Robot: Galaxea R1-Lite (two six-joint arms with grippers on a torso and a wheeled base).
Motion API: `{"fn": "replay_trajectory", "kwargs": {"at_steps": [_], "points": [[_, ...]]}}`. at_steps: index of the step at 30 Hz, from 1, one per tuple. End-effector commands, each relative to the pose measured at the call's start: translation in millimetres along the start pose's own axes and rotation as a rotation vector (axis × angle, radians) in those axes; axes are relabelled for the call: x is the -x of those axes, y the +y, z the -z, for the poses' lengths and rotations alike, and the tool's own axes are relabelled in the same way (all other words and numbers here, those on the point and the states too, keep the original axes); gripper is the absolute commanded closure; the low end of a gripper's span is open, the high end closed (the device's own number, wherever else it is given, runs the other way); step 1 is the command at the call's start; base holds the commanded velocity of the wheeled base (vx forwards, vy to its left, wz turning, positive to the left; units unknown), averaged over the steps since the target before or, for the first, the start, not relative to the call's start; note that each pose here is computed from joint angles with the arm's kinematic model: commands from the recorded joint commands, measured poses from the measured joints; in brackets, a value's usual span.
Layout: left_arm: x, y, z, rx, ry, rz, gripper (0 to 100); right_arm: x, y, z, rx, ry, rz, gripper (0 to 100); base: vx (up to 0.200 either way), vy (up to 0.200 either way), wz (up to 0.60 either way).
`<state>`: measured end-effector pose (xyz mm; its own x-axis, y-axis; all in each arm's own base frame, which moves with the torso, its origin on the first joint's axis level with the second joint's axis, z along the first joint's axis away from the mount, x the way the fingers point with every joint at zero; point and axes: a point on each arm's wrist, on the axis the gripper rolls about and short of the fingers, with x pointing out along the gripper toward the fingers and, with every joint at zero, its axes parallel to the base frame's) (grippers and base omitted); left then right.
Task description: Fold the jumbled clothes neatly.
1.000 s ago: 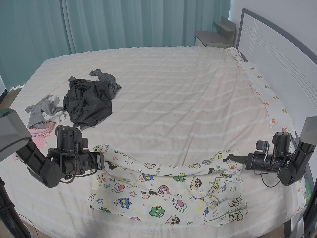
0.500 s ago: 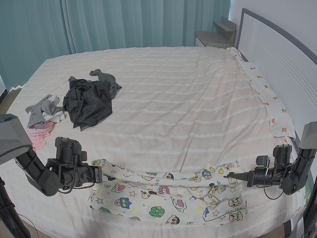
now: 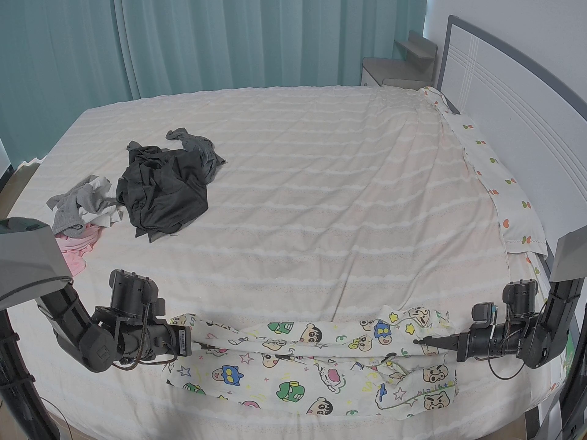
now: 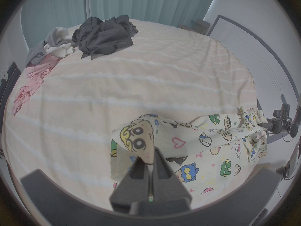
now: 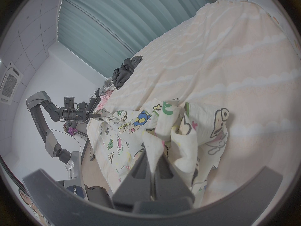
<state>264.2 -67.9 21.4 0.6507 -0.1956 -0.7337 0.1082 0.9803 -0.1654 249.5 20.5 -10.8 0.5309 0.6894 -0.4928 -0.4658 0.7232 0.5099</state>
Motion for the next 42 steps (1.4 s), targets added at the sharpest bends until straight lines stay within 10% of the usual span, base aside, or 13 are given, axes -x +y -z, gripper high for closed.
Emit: {"fn": "replay_trajectory", "kwargs": {"at_steps": [1, 33, 34, 36, 37, 42], "points": [[-9.5, 0.5, 7.7, -0.003, 0.043, -0.009, 100, -1.3, -1.0, 5.4, -0.016, 0.021, 0.0, 100, 0.0, 0.0, 0.0], [-25.2, 3.3, 19.3, 0.005, 0.0, -0.026, 100, 2.1, 1.9, 27.1, -0.044, 0.099, 0.001, 100, 0.0, 0.0, 0.0], [-24.9, 3.2, 19.0, 0.005, -0.001, -0.025, 0, 2.1, 1.9, 27.1, -0.044, 0.099, 0.001, 100, 0.0, 0.0, 0.0], [-24.7, 3.0, 18.4, 0.005, -0.004, -0.023, 0, 1.8, 2.1, 27.1, -0.043, 0.1, 0.0, 100, 0.0, 0.0, 0.0], [-24.7, 3.0, 18.2, 0.005, -0.005, -0.023, 0, 1.8, 2.1, 27.1, -0.043, 0.1, 0.0, 0, 0.0, 0.0, 0.0], [-23.1, 2.4, 13.1, 0.038, -0.049, -0.019, 0, 4.1, 3.3, 27.5, -0.043, 0.098, 0.002, 0, 0.0, 0.0, 0.0]]}}
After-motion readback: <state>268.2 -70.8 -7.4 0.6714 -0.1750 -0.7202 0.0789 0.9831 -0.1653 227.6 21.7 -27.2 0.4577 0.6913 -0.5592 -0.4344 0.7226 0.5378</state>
